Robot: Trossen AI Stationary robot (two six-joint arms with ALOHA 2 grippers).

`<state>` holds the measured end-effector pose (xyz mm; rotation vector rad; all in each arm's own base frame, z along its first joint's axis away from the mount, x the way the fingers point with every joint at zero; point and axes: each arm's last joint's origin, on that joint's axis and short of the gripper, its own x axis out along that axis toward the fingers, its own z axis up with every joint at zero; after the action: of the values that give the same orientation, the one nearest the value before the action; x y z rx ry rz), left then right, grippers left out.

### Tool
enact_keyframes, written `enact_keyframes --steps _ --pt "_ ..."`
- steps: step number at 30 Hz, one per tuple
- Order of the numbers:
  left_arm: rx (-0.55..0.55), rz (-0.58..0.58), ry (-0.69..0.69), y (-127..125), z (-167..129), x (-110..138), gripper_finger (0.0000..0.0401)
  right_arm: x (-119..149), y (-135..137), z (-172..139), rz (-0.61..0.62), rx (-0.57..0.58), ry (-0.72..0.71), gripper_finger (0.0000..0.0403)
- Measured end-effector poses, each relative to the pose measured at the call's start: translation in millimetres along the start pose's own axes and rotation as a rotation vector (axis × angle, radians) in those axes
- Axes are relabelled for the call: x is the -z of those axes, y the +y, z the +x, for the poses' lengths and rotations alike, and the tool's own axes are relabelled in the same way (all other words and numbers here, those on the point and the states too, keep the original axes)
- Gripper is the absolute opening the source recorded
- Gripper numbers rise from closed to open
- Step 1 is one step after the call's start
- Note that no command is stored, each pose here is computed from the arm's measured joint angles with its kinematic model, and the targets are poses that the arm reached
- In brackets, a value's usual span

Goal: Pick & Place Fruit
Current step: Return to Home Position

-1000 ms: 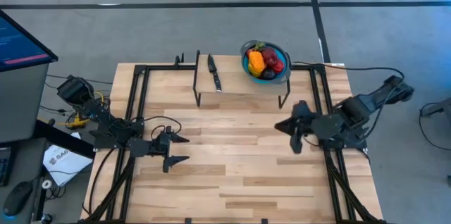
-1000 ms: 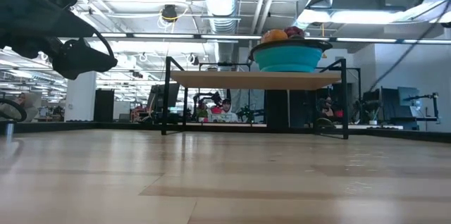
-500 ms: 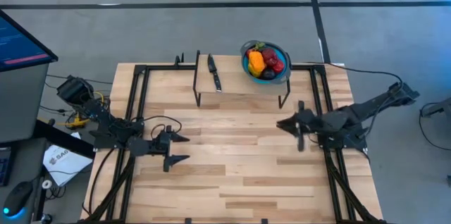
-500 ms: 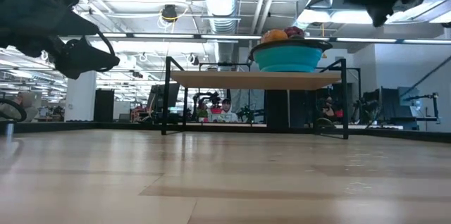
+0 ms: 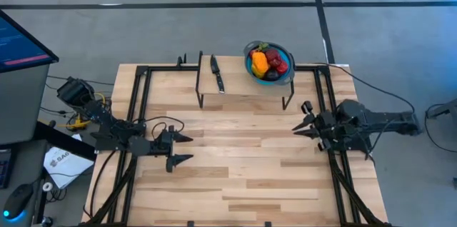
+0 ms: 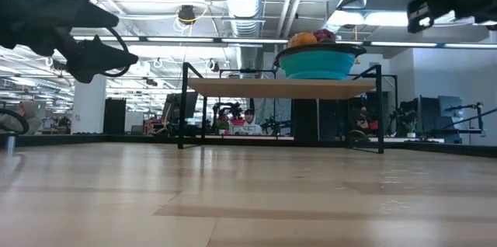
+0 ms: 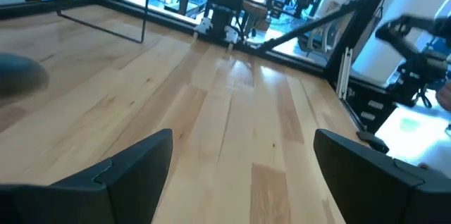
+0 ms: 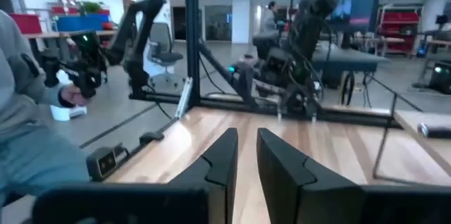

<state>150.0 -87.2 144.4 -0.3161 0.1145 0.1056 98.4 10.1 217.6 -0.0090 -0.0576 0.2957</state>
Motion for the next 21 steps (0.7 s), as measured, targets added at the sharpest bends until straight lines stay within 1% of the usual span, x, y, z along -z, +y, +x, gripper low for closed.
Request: enact_keyframes --steps 6,11,14,16,17,19,21 --pt "-0.026 -0.008 -0.046 4 4 -6 0.0337 12 0 -13 -0.004 0.026 -0.038 0.0049" --pt "-0.041 0.025 -0.101 7 5 -16 0.0337 26 1 -9 0.017 0.001 -0.022 0.0049" --pt "-0.036 0.040 -0.136 12 -2 -21 0.0337 41 1 -6 0.048 -0.010 -0.012 0.0049" --pt "-0.036 0.024 -0.162 20 -9 -21 0.0337 41 2 -5 0.040 -0.015 -0.049 0.0049" --pt "-0.045 0.018 -0.165 25 -13 -20 0.0337 41 2 -5 0.040 -0.015 -0.049 0.0049" --pt "-0.053 0.007 -0.181 29 -15 -26 0.0337 43 1 -5 0.043 -0.012 -0.038 0.0049" --pt "-0.017 0.017 -0.208 32 -17 -34 0.0337 40 2 -5 0.030 -0.013 -0.060 0.0049"
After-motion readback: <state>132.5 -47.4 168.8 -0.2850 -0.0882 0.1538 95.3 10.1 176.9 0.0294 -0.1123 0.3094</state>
